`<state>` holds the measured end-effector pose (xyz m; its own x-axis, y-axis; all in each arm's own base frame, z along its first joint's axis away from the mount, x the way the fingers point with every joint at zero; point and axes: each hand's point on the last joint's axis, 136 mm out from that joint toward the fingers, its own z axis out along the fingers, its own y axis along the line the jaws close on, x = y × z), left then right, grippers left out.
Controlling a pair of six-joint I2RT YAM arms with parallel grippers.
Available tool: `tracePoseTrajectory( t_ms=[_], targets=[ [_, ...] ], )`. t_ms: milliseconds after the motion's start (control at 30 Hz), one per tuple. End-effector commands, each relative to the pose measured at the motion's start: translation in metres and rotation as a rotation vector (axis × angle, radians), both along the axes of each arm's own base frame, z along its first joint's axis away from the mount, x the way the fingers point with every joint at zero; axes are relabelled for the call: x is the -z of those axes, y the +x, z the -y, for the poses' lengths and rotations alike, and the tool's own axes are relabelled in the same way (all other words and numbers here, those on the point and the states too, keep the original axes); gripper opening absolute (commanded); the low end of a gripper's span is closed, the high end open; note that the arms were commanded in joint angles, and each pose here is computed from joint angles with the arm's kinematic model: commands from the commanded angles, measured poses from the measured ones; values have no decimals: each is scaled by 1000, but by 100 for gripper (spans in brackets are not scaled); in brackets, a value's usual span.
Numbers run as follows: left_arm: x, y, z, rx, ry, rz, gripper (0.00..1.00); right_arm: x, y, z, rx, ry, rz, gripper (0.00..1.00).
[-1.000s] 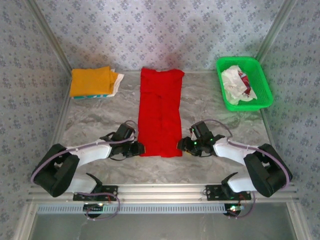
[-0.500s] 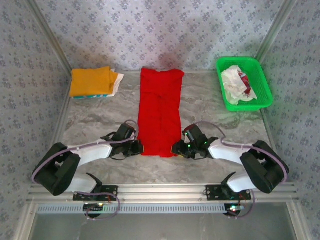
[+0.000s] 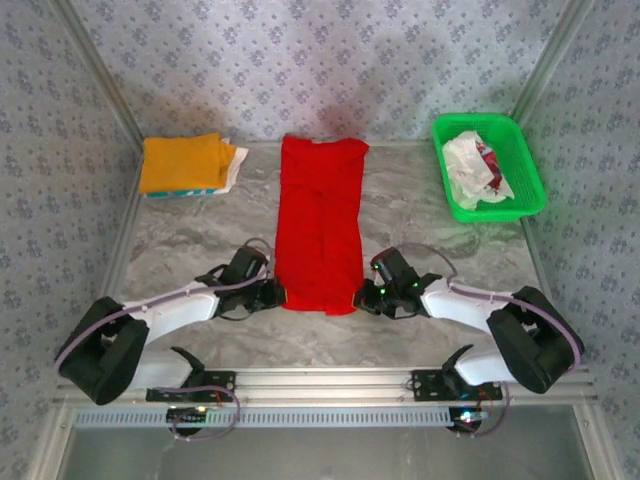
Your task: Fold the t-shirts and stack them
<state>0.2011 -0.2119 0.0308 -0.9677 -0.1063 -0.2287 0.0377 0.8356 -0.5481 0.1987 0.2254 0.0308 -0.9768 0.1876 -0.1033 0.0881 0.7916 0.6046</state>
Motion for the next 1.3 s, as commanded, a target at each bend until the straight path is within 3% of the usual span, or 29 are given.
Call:
tracePoseTrajectory(
  t_ms=[0,233,367,500,867,1267],
  targets=[
    [3,-15,3,40,1,-10,0,4,-10,9,-10,-20,1,0],
    [2,-57,-1,37,-4,-38,0,4,-61,20,-64,-19,-27,0],
    [-21,-65,-8,4,-14,12,0,-17,-68,33,-12,1,10,0],
    [-57,-39,-6,-34,-57,123,0,-51,-34,33,37,21,97,0],
    [-102,62,27,35,-61,175,0,-93,73,18,26,-51,165,0],
    [-101,158,13,60,42,187,0,-106,179,0,43,-80,208,0]
  ],
)
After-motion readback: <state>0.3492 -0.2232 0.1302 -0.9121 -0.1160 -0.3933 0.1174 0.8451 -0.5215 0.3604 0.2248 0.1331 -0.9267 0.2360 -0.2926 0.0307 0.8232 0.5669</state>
